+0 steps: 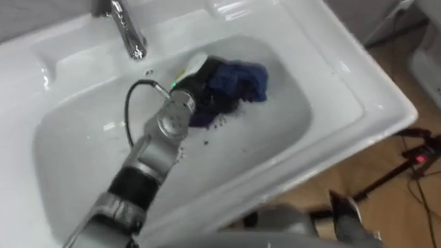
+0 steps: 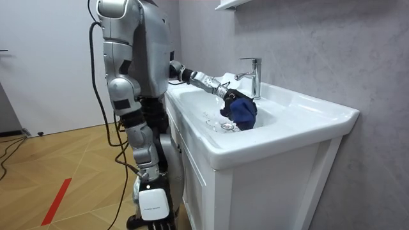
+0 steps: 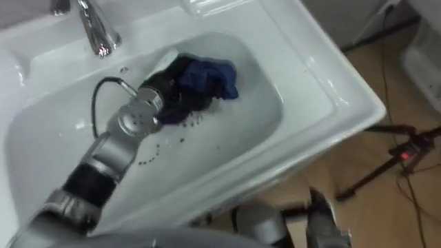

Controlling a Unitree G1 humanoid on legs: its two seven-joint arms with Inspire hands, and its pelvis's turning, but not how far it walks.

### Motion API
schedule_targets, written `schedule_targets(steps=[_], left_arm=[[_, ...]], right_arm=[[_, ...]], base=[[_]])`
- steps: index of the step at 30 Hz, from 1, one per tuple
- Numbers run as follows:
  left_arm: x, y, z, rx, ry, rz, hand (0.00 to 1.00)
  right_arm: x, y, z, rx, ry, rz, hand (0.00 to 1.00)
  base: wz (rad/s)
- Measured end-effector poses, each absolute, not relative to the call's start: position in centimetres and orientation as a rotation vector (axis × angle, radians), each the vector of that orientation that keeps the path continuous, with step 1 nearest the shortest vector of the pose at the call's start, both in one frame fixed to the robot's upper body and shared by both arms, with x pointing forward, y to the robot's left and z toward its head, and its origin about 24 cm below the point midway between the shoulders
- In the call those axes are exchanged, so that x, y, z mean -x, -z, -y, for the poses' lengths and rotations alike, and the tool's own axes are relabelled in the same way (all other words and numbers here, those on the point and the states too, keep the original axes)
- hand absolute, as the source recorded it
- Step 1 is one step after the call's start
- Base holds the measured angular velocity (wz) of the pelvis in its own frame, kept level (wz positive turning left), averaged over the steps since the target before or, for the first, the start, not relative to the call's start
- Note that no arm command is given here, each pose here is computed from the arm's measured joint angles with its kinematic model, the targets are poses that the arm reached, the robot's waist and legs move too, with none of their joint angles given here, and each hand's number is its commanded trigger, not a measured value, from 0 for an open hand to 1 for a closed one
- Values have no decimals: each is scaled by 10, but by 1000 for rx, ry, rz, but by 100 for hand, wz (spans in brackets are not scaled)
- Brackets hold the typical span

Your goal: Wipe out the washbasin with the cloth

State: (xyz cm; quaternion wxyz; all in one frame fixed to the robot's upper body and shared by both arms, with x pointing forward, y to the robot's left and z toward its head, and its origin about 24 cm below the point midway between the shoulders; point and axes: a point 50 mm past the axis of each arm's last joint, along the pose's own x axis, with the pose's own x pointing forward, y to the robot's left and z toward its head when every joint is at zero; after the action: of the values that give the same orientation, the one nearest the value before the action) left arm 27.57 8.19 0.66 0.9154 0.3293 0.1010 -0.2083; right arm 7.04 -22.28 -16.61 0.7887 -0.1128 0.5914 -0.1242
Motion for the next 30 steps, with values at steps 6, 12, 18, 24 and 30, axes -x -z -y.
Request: schedule_targets(steps=[6,12,18,24,30], left_arm=[[-271,15,-100,-778,413,-326,100],[-268,18,-102,-847,409,-325,100],[-259,35,-109,-861,409,-405,100],[-238,58,-118,-858,409,-500,100],[-228,66,-128,-953,403,-506,100]], right_arm=[[-70,166,224,230,274,-1279,0],[-65,166,228,236,288,-1291,0],[-63,166,228,238,283,-1304,0],[-61,167,226,230,274,-1315,0],[-53,168,228,245,263,-1332,0]], base=[[9],[13],[-4],[0],[-6]])
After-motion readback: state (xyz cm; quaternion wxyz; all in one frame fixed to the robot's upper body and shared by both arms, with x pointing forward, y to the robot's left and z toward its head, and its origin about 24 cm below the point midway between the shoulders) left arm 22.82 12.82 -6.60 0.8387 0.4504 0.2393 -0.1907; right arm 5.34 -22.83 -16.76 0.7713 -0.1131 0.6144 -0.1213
